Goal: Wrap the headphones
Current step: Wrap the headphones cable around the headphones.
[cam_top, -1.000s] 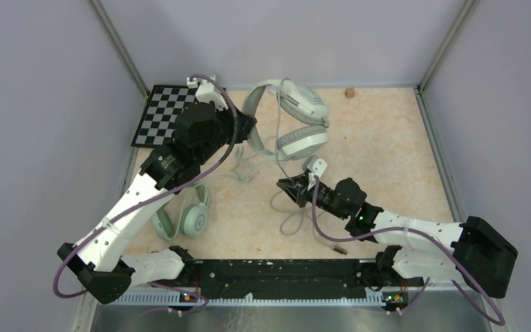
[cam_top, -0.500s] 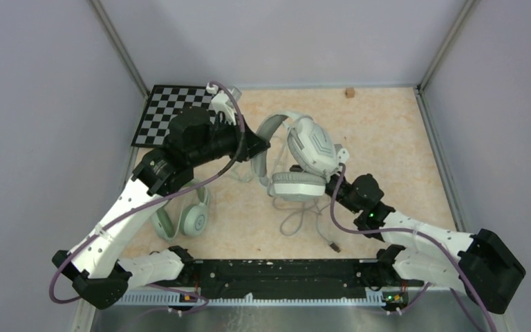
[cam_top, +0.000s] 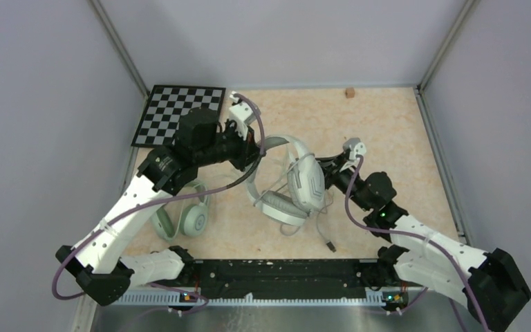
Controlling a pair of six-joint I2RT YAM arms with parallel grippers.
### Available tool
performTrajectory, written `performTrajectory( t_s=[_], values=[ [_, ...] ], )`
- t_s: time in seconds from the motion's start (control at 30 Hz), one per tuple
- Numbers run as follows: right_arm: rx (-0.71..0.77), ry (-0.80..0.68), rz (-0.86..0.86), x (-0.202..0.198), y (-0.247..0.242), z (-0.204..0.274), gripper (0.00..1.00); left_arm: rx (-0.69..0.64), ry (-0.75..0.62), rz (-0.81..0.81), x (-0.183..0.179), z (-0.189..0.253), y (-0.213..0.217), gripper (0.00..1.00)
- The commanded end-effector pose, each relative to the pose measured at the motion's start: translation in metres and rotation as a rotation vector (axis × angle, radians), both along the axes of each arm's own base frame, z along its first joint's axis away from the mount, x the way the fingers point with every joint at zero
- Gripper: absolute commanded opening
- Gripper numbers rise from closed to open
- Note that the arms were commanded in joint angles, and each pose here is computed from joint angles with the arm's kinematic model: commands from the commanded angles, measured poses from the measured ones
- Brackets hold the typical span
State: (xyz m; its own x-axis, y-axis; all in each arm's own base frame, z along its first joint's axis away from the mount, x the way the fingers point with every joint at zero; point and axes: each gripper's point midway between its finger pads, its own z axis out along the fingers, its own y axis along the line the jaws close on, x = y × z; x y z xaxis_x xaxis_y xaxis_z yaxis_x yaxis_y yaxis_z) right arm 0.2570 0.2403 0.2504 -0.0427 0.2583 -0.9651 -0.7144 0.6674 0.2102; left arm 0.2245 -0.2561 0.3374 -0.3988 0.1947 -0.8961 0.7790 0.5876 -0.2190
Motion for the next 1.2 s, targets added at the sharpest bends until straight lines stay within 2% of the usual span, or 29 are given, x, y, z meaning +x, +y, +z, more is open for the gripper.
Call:
performTrajectory(
  t_s=[0.0,0.1,0.2,0.27,0.4,0.5,0.63,0.77,1.03,1.17],
  values=[
    [0.033,0.009,-0.095,0.011,-0.019,0.018,0.13,0.137,-0.201,-0.068,0.012,0.000,0.010,0.00],
    [0.006,0.042,-0.110,0.009,-0.024,0.017,0.09,0.262,-0.300,-0.075,0.029,-0.012,0.017,0.00],
    [-0.025,0.075,-0.094,0.004,-0.025,0.015,0.07,0.361,-0.359,-0.151,0.035,-0.026,0.017,0.00],
    [-0.037,0.109,-0.027,-0.004,-0.019,0.017,0.05,0.416,-0.409,-0.239,0.030,-0.034,0.011,0.00],
    [-0.087,0.281,0.106,-0.018,-0.005,0.006,0.02,0.536,-0.569,-0.363,0.022,-0.040,0.003,0.00],
    [-0.127,0.359,0.156,-0.028,-0.002,0.002,0.02,0.676,-0.660,-0.366,0.031,-0.047,0.012,0.00],
    [-0.131,0.356,0.165,-0.039,-0.008,0.007,0.02,0.805,-0.688,-0.293,0.049,-0.047,0.028,0.00],
    [-0.154,0.341,0.174,-0.050,-0.015,0.013,0.03,0.828,-0.717,-0.201,0.060,-0.037,0.036,0.00],
    [-0.132,0.304,0.244,-0.067,-0.013,0.027,0.04,0.825,-0.717,-0.201,0.055,-0.047,0.040,0.00],
    [-0.112,0.275,0.333,-0.085,-0.008,0.041,0.07,0.841,-0.741,-0.121,0.062,-0.045,0.048,0.00]
  ],
)
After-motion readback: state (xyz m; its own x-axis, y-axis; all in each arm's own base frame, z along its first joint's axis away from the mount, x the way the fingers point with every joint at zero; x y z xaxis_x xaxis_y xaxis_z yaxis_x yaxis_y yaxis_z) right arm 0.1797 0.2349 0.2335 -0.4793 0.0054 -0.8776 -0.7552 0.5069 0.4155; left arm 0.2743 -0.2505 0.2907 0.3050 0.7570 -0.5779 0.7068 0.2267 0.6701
